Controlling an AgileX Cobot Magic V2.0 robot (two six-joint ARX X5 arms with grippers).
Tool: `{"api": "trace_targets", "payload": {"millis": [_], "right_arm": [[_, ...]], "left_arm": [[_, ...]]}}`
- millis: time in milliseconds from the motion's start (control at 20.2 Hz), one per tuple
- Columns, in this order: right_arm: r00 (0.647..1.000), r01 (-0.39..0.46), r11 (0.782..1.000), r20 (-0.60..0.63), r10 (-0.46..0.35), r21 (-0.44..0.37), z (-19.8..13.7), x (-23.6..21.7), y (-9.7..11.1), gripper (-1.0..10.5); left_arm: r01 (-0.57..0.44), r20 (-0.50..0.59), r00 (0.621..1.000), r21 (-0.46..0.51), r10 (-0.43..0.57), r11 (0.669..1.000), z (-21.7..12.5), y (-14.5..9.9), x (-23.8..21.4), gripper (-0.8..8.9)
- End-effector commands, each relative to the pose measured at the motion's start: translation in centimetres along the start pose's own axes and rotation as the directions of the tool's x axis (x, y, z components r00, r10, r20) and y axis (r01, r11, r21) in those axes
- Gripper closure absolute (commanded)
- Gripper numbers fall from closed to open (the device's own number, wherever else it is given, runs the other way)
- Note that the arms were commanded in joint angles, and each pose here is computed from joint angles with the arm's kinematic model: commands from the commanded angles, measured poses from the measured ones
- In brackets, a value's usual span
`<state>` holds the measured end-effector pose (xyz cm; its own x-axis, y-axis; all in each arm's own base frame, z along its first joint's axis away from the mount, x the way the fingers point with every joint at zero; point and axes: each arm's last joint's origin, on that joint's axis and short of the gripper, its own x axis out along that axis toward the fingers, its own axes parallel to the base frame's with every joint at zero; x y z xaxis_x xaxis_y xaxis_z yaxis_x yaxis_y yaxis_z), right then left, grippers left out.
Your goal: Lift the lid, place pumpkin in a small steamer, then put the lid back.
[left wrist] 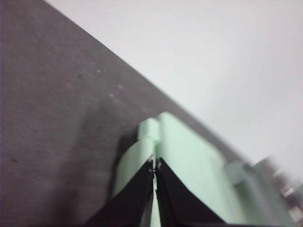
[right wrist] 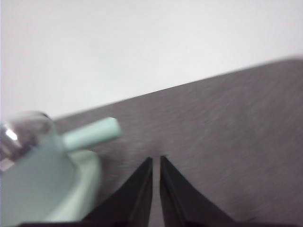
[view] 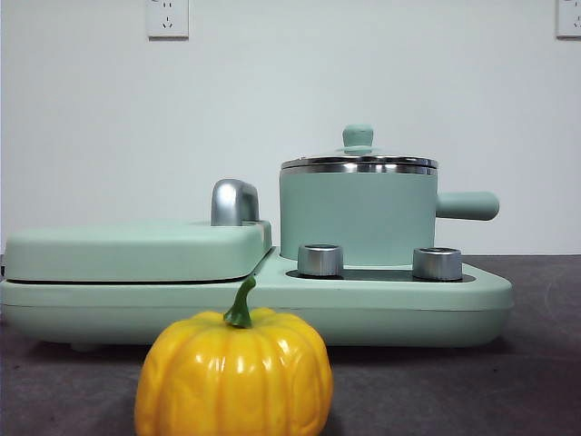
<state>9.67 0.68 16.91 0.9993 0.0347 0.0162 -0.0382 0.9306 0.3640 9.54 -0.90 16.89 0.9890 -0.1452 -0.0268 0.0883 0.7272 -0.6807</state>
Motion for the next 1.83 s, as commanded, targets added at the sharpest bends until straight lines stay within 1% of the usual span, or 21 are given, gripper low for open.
{"api": "trace_targets", "payload": {"millis": [50, 149, 297, 396, 495, 595, 644, 743, 941, 1090, 1288, 1437, 1536, 1685, 1833], "right_arm": [[0.999, -0.053, 0.95, 0.008, 0.053, 0.308, 0.5, -0.1, 0.4, 9.2], [0.994, -0.099, 0.927, 0.001, 0.106, 0.363, 0.9, -0.2, 0.7, 9.3], [0.979, -0.186, 0.899, -0.006, 0.205, 0.396, 1.8, -0.5, 1.3, 9.4], [0.963, -0.248, 0.885, -0.003, 0.271, 0.395, 2.6, -0.7, 1.8, 9.4], [0.947, -0.3, 0.874, 0.012, 0.32, 0.383, 3.6, -1.1, 2.3, 9.4], [0.936, -0.339, 0.871, 0.036, 0.35, 0.356, 4.8, -1.5, 2.8, 9.4], [0.932, -0.355, 0.873, 0.049, 0.36, 0.336, 5.5, -1.7, 3.1, 9.4], [0.921, -0.384, 0.872, 0.061, 0.385, 0.302, 6.7, -2.1, 3.6, 9.4], [0.915, -0.397, 0.888, 0.018, 0.404, 0.232, 8.8, -2.5, 4.5, 9.4], [0.903, -0.418, 0.895, -0.037, 0.428, 0.154, 10.3, -2.4, 5.2, 9.4], [0.894, -0.434, 0.9, -0.106, 0.435, 0.041, 12.1, -1.6, 6.0, 9.4], [0.882, -0.456, 0.889, -0.149, 0.447, -0.032, 13.2, -0.8, 6.6, 9.4], [0.873, -0.473, 0.877, -0.177, 0.454, -0.085, 13.8, -0.2, 6.9, 9.4], [0.863, -0.491, 0.855, -0.228, 0.451, -0.169, 14.5, 0.8, 7.3, 9.4], [0.857, -0.494, 0.84, -0.288, 0.427, -0.224, 15.0, 1.8, 7.6, 9.4]], "left_arm": [[0.071, 0.071, 0.995, -0.096, -0.064, 0.993, 0.3, -0.3, 0.1, 8.07], [0.141, 0.14, 0.982, -0.079, -0.129, 0.987, 1.1, -1.0, -0.1, 8.07], [0.204, 0.201, 0.961, -0.063, -0.188, 0.977, 2.1, -2.0, -0.4, 8.06], [0.21, 0.207, 0.959, -0.06, -0.193, 0.976, 2.7, -2.6, -0.7, 8.05], [0.201, 0.197, 0.963, -0.063, -0.185, 0.978, 3.2, -3.1, -1.0, 8.04], [0.184, 0.182, 0.969, -0.063, -0.17, 0.981, 3.9, -3.7, -1.3, 8.04], [0.173, 0.173, 0.971, -0.05, -0.162, 0.984, 4.2, -4.1, -1.6, 8.04], [0.151, 0.15, 0.977, 0.008, -0.151, 0.988, 5.1, -4.9, -2.1, 8.04], [0.094, 0.105, 0.989, 0.131, -0.108, 0.987, 6.9, -6.7, -3.2, 8.04], [0.06, 0.066, 0.995, 0.219, -0.076, 0.974, 8.3, -8.1, -3.8, 8.04], [0.062, 0.009, 0.998, 0.327, -0.069, 0.943, 10.1, -9.9, -3.9, 8.04], [0.086, -0.041, 0.996, 0.396, -0.076, 0.914, 11.1, -10.9, -3.3, 8.04], [0.107, -0.077, 0.994, 0.436, -0.081, 0.894, 11.6, -11.5, -2.7, 8.04], [0.151, -0.137, 0.986, 0.463, -0.098, 0.873, 12.2, -12.1, -1.6, 8.04], [0.199, -0.196, 0.974, 0.479, -0.117, 0.855, 12.7, -12.7, -0.5, 8.04]]}}
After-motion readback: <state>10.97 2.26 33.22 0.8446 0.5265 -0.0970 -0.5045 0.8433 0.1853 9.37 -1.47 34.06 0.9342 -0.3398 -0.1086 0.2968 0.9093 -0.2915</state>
